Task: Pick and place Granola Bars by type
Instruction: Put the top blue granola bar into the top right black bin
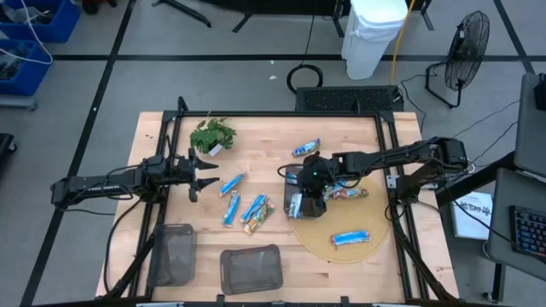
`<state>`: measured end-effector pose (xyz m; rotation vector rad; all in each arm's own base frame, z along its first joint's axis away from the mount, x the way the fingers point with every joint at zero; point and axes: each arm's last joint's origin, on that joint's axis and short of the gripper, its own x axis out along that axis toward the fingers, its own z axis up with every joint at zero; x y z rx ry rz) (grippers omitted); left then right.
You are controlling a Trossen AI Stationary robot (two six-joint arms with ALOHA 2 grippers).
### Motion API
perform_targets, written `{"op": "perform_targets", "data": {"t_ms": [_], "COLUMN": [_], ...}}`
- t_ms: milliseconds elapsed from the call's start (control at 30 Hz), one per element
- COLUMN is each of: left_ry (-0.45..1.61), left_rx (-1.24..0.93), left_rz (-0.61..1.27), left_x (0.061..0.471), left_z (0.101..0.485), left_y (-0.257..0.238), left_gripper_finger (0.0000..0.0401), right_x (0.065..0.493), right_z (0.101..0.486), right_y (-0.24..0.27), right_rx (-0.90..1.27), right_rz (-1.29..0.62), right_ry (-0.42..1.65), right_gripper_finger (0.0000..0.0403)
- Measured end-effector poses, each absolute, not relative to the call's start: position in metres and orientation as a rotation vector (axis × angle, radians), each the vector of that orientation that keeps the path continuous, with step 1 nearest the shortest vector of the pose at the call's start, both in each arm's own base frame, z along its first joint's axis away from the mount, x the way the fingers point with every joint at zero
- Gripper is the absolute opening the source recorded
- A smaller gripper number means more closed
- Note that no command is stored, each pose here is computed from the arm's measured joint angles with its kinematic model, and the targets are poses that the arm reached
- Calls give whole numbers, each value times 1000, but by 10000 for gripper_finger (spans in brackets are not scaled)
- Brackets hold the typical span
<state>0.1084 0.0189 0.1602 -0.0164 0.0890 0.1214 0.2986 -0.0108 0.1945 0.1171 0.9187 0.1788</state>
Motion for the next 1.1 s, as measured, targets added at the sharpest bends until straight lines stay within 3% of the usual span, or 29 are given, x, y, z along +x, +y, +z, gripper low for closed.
{"op": "perform_targets", "data": {"t_ms": [667, 1100], "left_ry": [89, 89], "left_rx": [-16, -17], "left_rz": [121, 122], "left_x": [108, 108], "left_z": [160, 160], "left_y": [19, 19], "left_gripper_finger": [216, 216], "right_x": [302, 302], "right_z": [192, 192], "right_y": [-29, -29], "right_rx": [56, -90], "right_rz": [158, 224], "right_ry": [835, 820], "right_gripper_finger": [1, 1]}}
